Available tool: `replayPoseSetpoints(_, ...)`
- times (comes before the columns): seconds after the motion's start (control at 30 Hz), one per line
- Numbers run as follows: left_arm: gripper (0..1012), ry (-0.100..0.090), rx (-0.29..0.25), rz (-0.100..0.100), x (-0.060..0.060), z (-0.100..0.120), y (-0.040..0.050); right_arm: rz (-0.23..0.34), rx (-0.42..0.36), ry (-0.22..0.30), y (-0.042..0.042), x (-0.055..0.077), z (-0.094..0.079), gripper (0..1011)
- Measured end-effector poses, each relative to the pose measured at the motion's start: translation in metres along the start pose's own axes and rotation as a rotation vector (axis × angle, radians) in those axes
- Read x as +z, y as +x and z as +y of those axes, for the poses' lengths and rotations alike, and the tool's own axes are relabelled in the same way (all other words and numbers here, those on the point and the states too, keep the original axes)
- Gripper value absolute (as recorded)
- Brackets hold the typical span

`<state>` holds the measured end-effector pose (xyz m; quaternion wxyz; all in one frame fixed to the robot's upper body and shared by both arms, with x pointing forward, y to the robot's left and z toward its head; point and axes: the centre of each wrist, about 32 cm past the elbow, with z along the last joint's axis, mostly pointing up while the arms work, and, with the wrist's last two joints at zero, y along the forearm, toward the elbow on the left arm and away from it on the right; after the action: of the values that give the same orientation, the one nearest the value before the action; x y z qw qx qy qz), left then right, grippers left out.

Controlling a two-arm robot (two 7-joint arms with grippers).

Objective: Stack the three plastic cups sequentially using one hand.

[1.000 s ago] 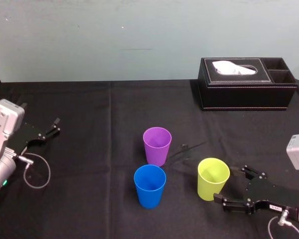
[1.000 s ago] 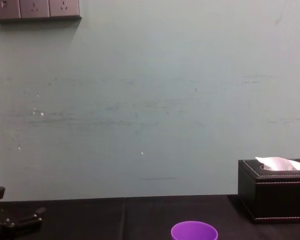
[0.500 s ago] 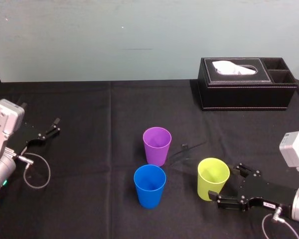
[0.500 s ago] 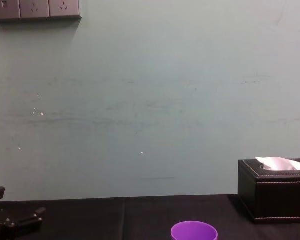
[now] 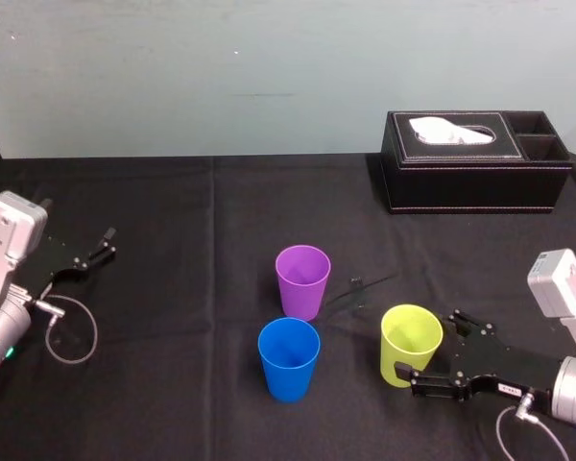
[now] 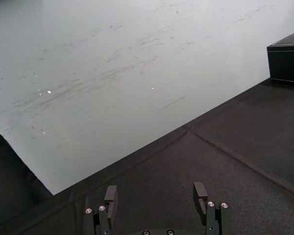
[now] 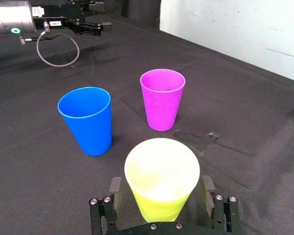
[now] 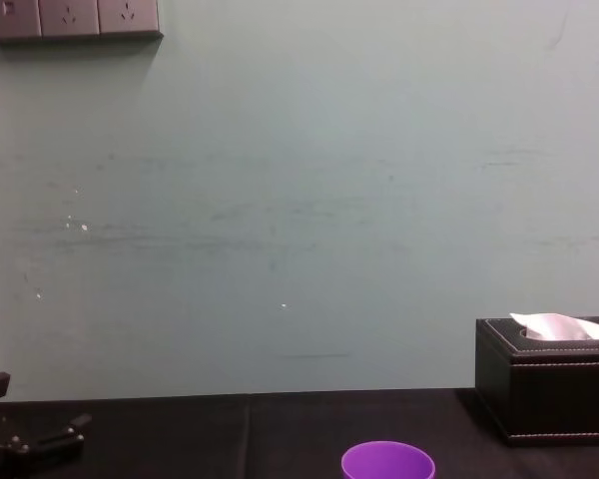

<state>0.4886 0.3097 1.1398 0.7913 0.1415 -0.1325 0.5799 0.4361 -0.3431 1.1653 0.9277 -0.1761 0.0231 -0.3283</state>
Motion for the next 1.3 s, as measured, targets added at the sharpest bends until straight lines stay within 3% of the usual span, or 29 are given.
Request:
replayPoseSetpoints(0.6, 1010, 0.0, 0.0, 0.0, 0.0, 0.0, 0.0, 0.007, 0.007, 0.003, -0.0004, 0.0004, 0.0025, 994)
replayPoseSetpoints(0.93, 1010, 0.0, 0.0, 0.0, 0.0, 0.0, 0.0, 0.007, 0.007, 0.004, -0.0003, 0.0004, 0.0021, 781)
replayPoseSetpoints(1.3, 1010, 0.0, 0.0, 0.0, 0.0, 0.0, 0.0, 0.006, 0.007, 0.004, -0.0003, 0.0006, 0.002, 729)
